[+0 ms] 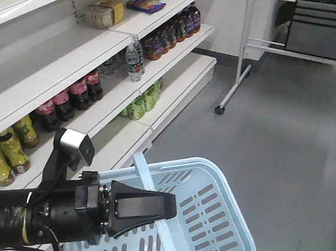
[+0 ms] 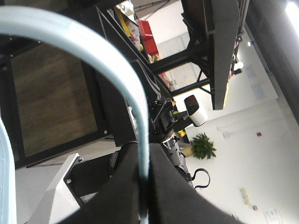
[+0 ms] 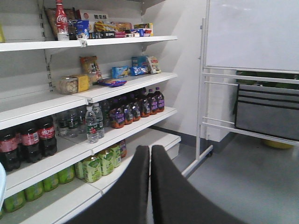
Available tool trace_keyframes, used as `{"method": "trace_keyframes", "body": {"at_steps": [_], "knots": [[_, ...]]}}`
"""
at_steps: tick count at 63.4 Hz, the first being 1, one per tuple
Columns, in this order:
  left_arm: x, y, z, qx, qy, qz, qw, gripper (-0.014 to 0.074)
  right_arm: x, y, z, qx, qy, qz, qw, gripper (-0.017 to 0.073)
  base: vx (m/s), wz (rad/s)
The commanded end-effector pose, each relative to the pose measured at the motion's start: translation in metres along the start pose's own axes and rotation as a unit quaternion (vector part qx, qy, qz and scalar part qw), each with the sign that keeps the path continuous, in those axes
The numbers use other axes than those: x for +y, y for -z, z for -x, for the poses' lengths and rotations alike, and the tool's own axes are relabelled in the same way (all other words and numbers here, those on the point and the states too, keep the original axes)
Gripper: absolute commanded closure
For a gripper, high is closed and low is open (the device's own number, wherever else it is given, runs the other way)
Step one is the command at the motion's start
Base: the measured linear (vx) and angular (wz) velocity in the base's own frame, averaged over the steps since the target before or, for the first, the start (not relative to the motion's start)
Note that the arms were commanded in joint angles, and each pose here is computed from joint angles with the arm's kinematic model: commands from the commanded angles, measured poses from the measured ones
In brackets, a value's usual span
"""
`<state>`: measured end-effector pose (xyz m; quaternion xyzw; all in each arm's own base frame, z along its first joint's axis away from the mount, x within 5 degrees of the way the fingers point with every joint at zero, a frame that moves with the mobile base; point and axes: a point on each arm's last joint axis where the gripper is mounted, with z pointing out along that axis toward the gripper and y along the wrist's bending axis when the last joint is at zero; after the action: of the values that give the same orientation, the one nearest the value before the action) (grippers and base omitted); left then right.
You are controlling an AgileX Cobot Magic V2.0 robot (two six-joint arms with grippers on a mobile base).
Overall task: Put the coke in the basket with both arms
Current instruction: 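Turn the base away from the shelf holding the basket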
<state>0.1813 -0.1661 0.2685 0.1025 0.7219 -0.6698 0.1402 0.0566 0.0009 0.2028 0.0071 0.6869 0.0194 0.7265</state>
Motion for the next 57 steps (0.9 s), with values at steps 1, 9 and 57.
{"method": "trace_keyframes", "body": {"at_steps": [1, 9, 57], "knots": [[-0.0338, 0.0031, -0.0032, 0.026, -0.013, -0.125, 0.992, 0.0601, 0.0005, 0.001, 0.003, -0.038, 0.006, 0.003, 0.999, 0.0564, -0.06, -0.3], [-0.0338, 0.0031, -0.0032, 0.026, -0.013, -0.125, 0.992, 0.0601, 0.0005, 0.001, 0.0031, -0.039, 0.006, 0.003, 0.999, 0.0564, -0.06, -0.3], [-0.0338, 0.0031, -0.0032, 0.026, -0.013, -0.125, 0.992, 0.0601, 0.0005, 0.001, 0.0031, -0.039, 0.006, 0.003, 0.999, 0.0564, -0.05, -0.27]]}}
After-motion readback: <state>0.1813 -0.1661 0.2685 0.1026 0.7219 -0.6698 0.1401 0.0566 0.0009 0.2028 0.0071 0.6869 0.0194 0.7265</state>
